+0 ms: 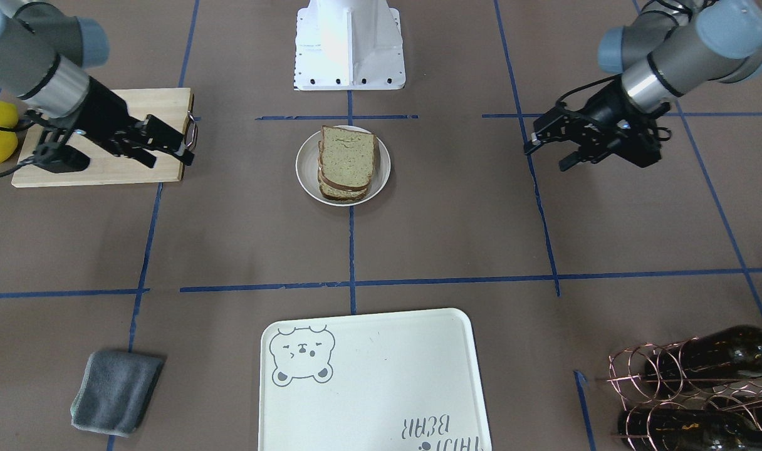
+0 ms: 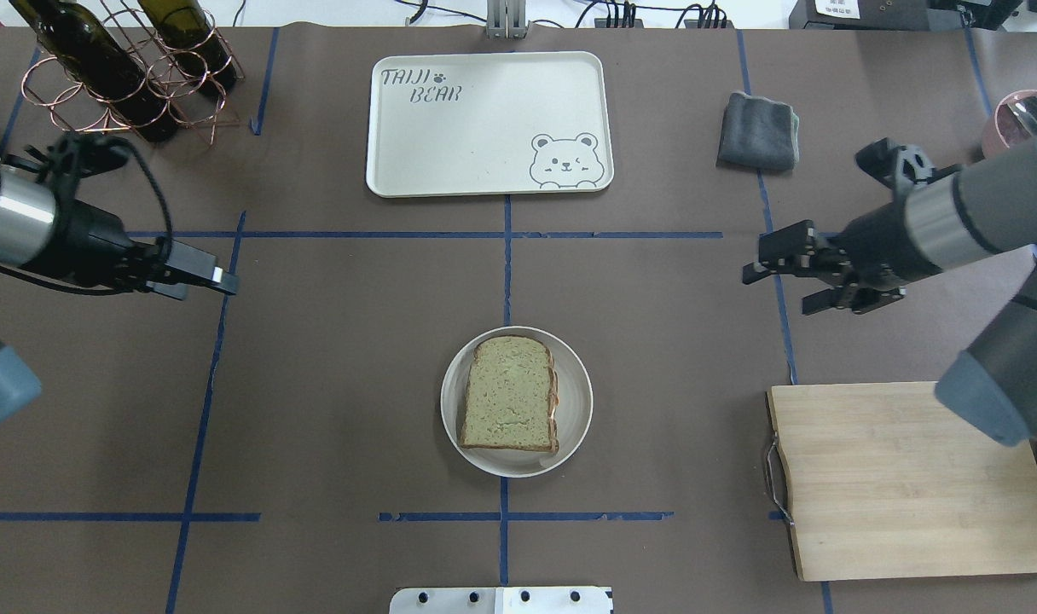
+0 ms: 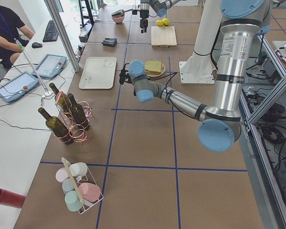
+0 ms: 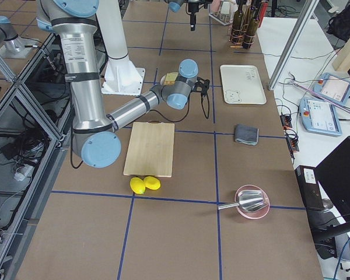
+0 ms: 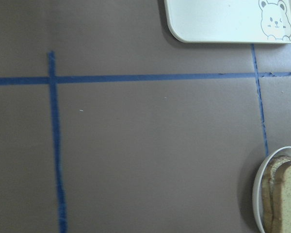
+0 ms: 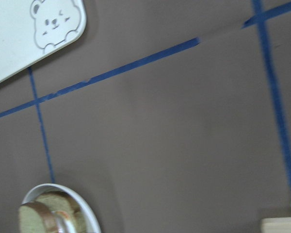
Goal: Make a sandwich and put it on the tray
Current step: 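Withdraw the right gripper while the left gripper reaches to the plate rim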
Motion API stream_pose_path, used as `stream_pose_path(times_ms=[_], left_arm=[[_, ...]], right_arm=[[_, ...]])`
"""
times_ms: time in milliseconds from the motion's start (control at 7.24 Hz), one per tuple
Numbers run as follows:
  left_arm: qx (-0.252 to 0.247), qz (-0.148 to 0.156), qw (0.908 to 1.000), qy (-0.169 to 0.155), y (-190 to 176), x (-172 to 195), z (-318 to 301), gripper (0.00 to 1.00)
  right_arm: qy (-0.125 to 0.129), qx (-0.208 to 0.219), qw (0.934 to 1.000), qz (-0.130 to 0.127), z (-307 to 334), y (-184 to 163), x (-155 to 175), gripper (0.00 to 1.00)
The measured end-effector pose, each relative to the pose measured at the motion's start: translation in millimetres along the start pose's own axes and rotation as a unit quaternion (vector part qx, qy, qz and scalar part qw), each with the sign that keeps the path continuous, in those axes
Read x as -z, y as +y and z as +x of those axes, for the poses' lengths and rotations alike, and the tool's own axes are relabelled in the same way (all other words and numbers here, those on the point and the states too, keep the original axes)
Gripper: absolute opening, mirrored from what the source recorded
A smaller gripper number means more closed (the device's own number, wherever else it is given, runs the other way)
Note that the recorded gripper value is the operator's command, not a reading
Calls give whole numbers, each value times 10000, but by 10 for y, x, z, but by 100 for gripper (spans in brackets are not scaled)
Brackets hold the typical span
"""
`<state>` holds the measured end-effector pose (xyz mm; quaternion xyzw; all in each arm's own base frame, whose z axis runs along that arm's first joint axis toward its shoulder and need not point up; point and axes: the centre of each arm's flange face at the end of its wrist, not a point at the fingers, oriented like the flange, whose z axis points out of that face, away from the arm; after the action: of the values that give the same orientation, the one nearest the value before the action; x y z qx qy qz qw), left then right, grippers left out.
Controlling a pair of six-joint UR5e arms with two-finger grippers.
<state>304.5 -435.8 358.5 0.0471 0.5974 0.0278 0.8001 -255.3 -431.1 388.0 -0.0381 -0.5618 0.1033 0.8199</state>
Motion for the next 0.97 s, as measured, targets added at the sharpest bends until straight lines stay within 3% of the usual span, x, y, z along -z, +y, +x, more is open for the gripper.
stream_pose_path(times_ms=[276, 414, 691, 967], left_arm=[[279, -157, 9994, -116, 296, -717, 665, 83], [384, -165, 9983, -416, 383, -1046, 1035, 78], [463, -237, 9945, -906, 552, -1485, 1556, 68], [423, -406, 9923, -1094, 787, -1857, 1736, 65]], right_arm=[[352, 503, 9980, 154, 797, -82, 311, 100], [441, 627, 9969, 190, 982, -89, 382, 100], [519, 651, 9962, 241, 1126, -93, 439, 100], [537, 646, 9961, 260, 1154, -103, 449, 100]])
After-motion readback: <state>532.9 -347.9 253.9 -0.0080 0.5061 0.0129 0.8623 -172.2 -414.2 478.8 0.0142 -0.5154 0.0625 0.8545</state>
